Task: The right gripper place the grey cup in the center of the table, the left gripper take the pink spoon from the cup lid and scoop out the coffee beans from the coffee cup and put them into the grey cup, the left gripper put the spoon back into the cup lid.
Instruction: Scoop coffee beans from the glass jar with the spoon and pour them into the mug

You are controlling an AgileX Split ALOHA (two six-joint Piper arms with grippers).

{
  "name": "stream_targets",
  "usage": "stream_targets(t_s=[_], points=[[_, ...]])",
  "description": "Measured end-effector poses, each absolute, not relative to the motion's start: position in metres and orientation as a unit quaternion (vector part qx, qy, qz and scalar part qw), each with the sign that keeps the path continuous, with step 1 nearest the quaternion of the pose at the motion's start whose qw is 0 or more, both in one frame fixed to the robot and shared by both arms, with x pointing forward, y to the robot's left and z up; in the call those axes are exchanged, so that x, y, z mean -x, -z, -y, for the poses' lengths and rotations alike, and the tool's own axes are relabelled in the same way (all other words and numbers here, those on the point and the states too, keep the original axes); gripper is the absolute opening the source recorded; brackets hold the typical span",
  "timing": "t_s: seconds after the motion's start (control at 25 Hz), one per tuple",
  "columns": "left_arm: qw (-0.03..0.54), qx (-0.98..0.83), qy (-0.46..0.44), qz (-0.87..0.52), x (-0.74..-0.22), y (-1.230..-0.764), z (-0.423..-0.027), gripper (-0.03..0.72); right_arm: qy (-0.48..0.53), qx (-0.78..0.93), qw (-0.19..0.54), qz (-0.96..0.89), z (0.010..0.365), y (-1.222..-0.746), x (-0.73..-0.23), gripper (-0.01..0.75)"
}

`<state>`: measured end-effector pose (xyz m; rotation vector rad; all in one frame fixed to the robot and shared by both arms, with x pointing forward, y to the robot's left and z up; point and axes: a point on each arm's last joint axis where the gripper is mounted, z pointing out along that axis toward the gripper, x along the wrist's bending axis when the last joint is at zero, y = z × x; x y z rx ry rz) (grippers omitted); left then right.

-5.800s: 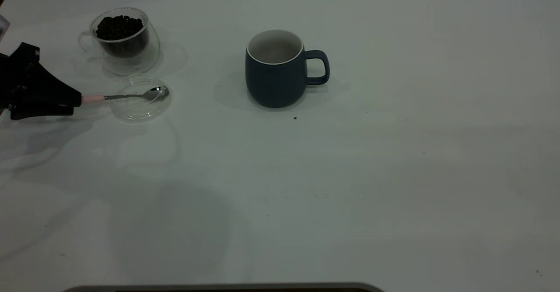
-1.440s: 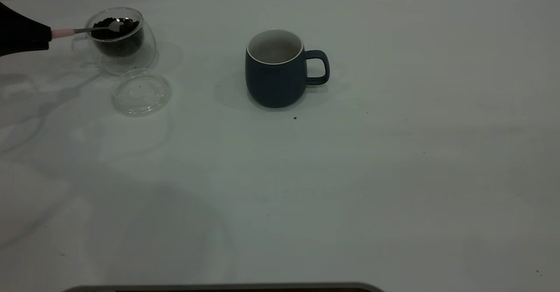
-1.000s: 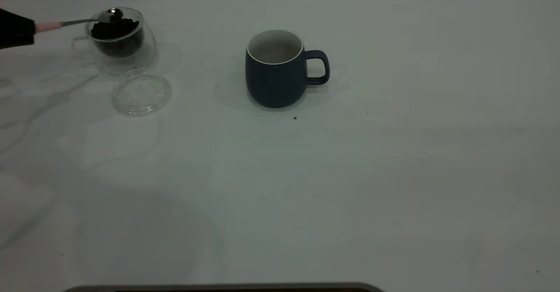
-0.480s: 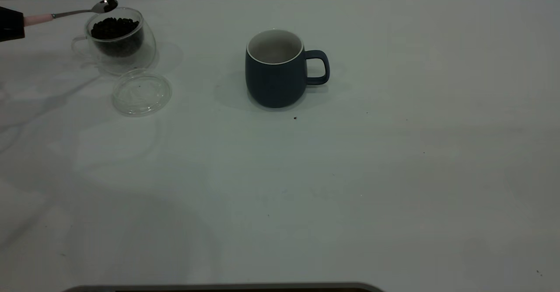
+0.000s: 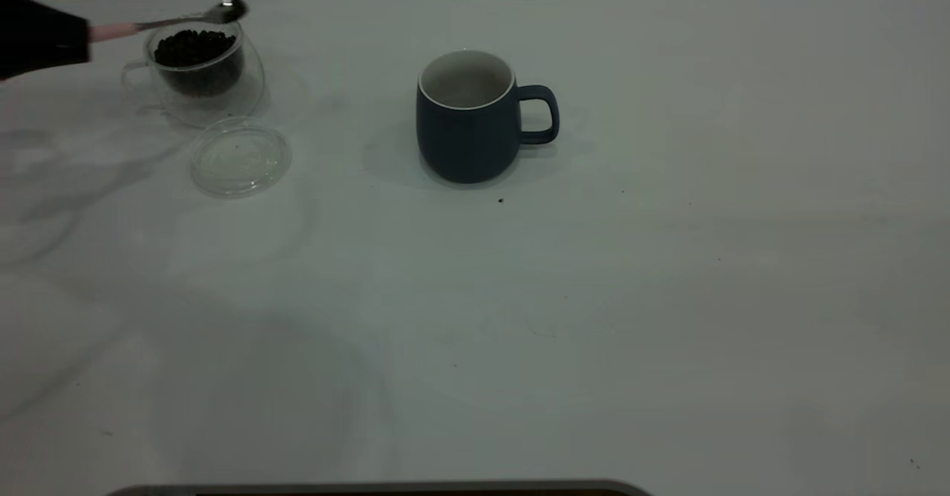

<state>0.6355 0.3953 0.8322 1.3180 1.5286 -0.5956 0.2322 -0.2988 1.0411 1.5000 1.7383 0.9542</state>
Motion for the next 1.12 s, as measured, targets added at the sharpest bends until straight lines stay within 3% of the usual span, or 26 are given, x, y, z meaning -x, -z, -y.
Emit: stream_targets(t_s=[0.6,1.12], points=[[0.48,-0.596,0.297,-0.571,-0.65,-0.835,-0.304,0.134,-0.363,-0.571,0.322,-0.662,0.299,-1.041,-0.232,0.462],[0.46,-0.632,0.312,-0.54,-0.649,-0.833,-0.257,0.134,-0.363,-0.571,0.322,-0.662,0.299,-1.041,-0.232,0.462]])
